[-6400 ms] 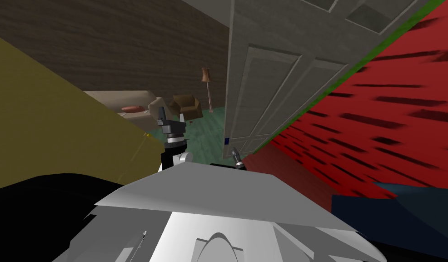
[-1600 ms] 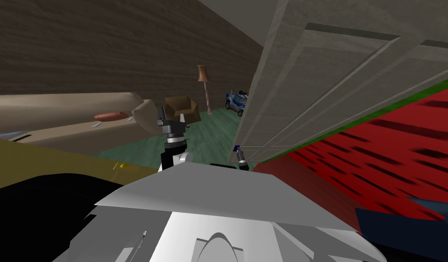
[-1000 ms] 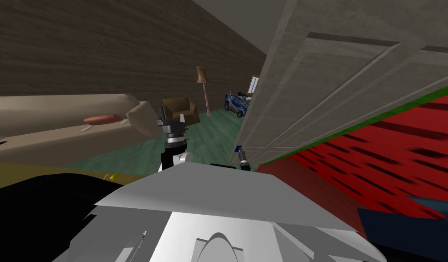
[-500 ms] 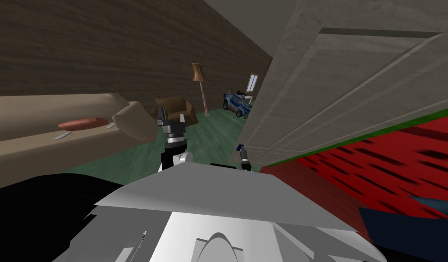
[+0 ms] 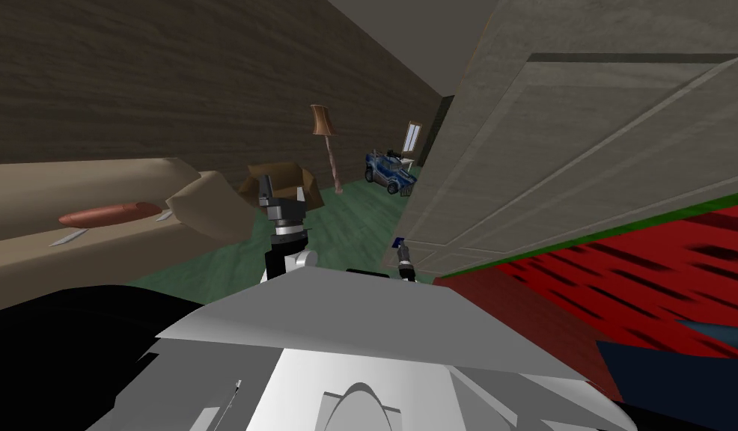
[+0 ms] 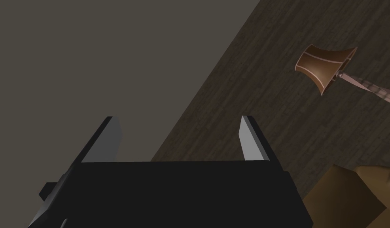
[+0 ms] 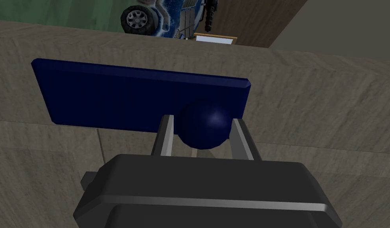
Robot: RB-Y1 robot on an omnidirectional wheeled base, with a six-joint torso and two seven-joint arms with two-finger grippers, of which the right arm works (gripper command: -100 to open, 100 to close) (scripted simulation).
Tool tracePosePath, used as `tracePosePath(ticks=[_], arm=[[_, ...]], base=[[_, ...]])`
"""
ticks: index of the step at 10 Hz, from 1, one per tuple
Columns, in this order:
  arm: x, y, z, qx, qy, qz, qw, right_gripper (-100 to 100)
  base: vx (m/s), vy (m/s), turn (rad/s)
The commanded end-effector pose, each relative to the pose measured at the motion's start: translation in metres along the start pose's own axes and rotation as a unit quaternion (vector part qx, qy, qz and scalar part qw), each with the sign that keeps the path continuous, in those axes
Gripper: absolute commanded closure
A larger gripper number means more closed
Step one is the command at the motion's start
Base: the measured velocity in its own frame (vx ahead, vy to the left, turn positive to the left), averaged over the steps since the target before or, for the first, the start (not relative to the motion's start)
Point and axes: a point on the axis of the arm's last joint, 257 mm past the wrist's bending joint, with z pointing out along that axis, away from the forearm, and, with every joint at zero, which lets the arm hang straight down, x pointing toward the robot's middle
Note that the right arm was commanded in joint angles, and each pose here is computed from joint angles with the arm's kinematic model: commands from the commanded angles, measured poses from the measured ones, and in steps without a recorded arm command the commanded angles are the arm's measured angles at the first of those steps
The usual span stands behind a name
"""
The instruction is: Push the door open
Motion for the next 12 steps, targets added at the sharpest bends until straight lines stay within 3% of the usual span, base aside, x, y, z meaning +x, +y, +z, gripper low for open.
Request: tracePosePath(ticks=[1,5,9,10,11,12], arm=[[-0.019,0.004,0.0016,-0.006,-0.013,-0.008,0.9999,100],[-0.045,0.005,0.0035,-0.007,-0.047,-0.007,0.9988,100],[-0.051,0.004,0.0047,-0.008,-0.077,0.013,0.997,100],[-0.051,0.002,0.0027,-0.005,-0.072,0.008,0.9973,100],[-0.075,0.005,0.0013,-0.007,-0.087,-0.004,0.9962,100],[-0.078,0.005,0.0009,-0.007,-0.09,-0.005,0.9959,100]], base=[[0.215,0.084,-0.048],[0.216,0.092,-0.076],[0.203,0.09,-0.081],[0.08,0.037,-0.037],[0.146,-0.006,-0.043],[0.199,0.052,-0.054]])
